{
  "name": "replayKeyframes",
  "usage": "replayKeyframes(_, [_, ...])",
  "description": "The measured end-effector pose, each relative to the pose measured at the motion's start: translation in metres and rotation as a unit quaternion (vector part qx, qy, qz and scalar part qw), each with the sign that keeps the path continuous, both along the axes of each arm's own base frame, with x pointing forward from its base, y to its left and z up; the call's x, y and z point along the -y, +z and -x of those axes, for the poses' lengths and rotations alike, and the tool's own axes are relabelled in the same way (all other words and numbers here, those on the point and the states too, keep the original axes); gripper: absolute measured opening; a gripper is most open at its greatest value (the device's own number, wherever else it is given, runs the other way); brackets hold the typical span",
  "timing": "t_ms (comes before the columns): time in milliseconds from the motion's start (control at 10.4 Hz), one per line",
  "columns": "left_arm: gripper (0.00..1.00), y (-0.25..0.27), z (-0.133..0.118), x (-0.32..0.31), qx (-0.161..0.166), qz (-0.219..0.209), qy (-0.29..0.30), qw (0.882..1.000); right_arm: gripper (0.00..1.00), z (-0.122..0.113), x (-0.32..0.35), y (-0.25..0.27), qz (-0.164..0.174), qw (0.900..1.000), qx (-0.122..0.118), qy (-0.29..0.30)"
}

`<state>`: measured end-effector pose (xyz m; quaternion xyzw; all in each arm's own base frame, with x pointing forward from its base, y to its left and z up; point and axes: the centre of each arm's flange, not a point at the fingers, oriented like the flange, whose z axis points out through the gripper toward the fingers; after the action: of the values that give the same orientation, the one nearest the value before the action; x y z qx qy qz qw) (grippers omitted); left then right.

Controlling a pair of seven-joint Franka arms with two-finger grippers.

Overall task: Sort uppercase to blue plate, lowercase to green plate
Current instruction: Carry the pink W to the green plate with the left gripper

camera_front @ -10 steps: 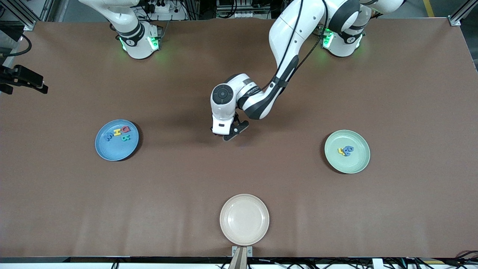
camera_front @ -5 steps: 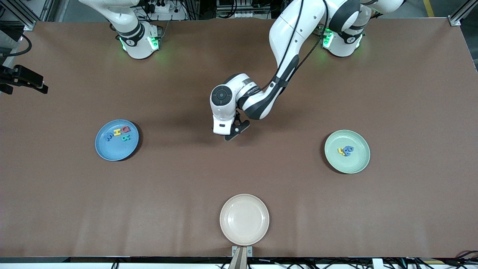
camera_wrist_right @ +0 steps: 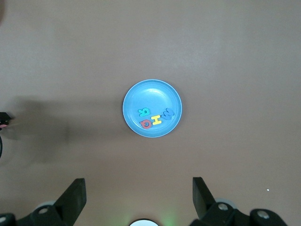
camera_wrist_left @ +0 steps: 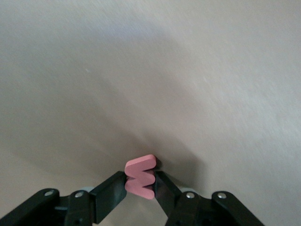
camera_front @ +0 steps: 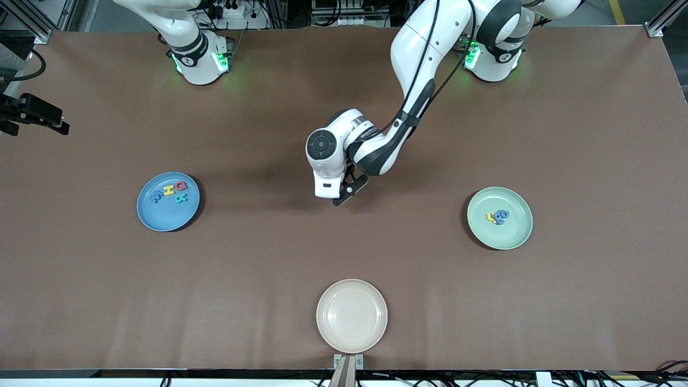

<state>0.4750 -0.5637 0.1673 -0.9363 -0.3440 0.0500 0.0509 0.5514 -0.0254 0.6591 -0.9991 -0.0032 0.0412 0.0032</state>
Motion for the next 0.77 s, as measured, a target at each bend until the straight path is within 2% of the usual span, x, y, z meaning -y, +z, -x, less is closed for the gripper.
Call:
replayKeyframes(483, [0.34, -0.001, -0.066, -0.096, -0.046, -0.062, 0.070, 0.995, 1.00, 0.000, 0.000, 0.000, 0.000, 1.000, 0.000, 0.000])
replayKeyframes(773, [0.34, -0.002, -0.085, -0.154, -0.063, -0.091, 0.085, 0.990, 1.00, 0.000, 0.000, 0.000, 0.000, 1.000, 0.000, 0.000])
